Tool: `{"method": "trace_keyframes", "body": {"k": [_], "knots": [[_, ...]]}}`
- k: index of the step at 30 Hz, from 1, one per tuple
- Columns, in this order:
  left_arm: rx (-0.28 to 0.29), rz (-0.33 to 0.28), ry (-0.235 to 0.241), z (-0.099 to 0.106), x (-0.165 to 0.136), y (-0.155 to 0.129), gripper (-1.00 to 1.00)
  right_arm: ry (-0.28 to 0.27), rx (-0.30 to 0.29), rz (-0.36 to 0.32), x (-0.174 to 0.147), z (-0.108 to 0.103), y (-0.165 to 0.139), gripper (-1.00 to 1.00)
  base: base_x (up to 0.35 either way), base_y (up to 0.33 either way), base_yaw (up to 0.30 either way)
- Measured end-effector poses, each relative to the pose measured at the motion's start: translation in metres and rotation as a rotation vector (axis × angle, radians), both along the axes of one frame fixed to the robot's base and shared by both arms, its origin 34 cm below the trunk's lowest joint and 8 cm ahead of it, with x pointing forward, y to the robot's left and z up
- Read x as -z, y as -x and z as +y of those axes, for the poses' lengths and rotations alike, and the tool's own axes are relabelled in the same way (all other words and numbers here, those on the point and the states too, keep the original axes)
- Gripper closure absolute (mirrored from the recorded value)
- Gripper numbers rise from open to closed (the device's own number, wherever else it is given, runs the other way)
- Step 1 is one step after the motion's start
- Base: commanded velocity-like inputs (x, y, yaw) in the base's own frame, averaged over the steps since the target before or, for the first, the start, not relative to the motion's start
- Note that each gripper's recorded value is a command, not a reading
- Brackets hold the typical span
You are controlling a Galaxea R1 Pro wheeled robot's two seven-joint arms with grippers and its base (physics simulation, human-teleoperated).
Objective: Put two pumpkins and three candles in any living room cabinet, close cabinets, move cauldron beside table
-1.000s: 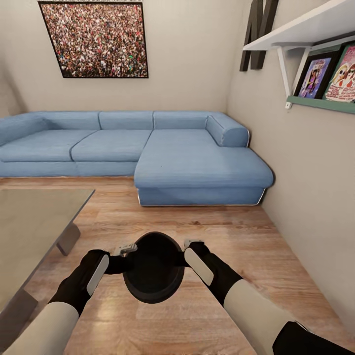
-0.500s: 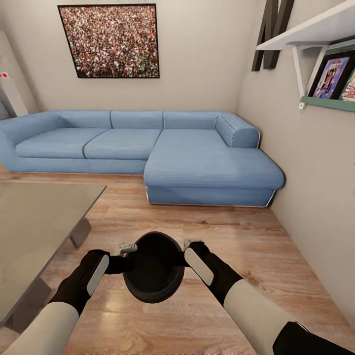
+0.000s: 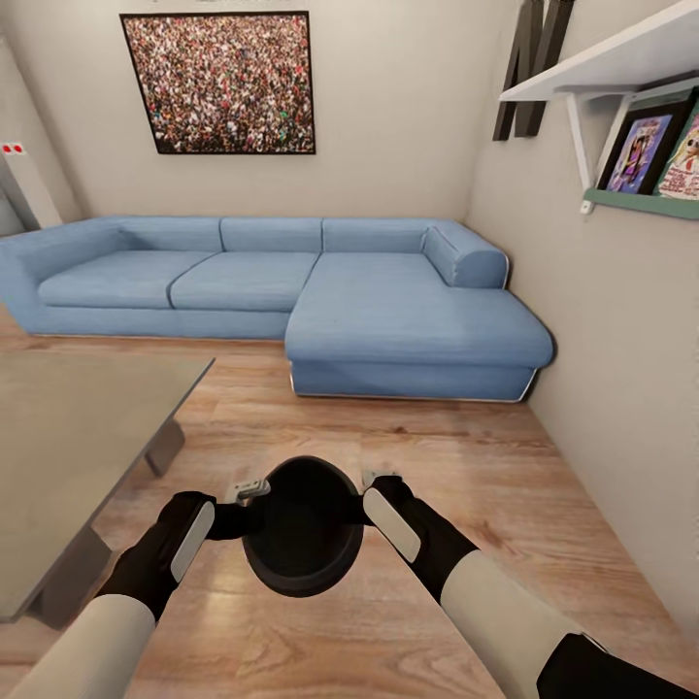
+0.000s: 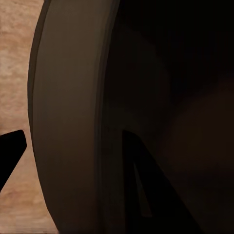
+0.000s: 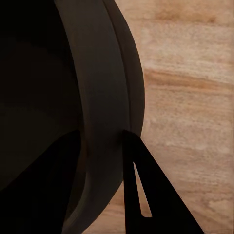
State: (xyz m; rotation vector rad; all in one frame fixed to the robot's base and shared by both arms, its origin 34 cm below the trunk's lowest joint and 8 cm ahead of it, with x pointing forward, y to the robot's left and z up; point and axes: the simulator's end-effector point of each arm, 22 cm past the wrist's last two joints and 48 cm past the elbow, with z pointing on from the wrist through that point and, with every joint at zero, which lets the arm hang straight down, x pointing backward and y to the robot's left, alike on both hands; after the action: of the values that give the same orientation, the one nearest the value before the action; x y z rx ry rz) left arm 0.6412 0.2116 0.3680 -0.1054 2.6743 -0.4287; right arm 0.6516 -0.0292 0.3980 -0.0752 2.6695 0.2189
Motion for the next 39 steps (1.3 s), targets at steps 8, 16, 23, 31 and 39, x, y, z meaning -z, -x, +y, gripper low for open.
{"method": "trace_keyframes", "body": {"k": [8, 16, 23, 31, 39], "knots": [[-0.001, -0.003, 0.0, 0.0001, -0.0019, -0.0004, 1.0, 0.0, 0.0, -0.003, -0.002, 0.0001, -0.0004, 1.0, -0.212, -0.074, 0.221], [-0.001, -0.006, 0.001, -0.0001, -0.0033, -0.0007, 1.0, 0.0, 0.0, -0.006, -0.0034, -0.0001, -0.0006, 1.0, -0.028, -0.011, 0.124], [0.0, -0.006, 0.0, 0.0001, -0.0034, -0.001, 1.0, 0.0, 0.0, -0.006, -0.0034, 0.0, -0.0008, 1.0, -0.104, -0.001, 0.008], [0.0, -0.006, 0.0, 0.0001, -0.0033, -0.001, 1.0, 0.0, 0.0, -0.006, -0.0034, 0.0001, -0.0008, 1.0, -0.278, 0.0, 0.043], [-0.001, -0.008, 0.0, 0.0001, -0.0043, -0.0011, 1.0, 0.0, 0.0, -0.008, -0.0044, 0.0001, -0.001, 1.0, -0.218, 0.0, 0.233]]}}
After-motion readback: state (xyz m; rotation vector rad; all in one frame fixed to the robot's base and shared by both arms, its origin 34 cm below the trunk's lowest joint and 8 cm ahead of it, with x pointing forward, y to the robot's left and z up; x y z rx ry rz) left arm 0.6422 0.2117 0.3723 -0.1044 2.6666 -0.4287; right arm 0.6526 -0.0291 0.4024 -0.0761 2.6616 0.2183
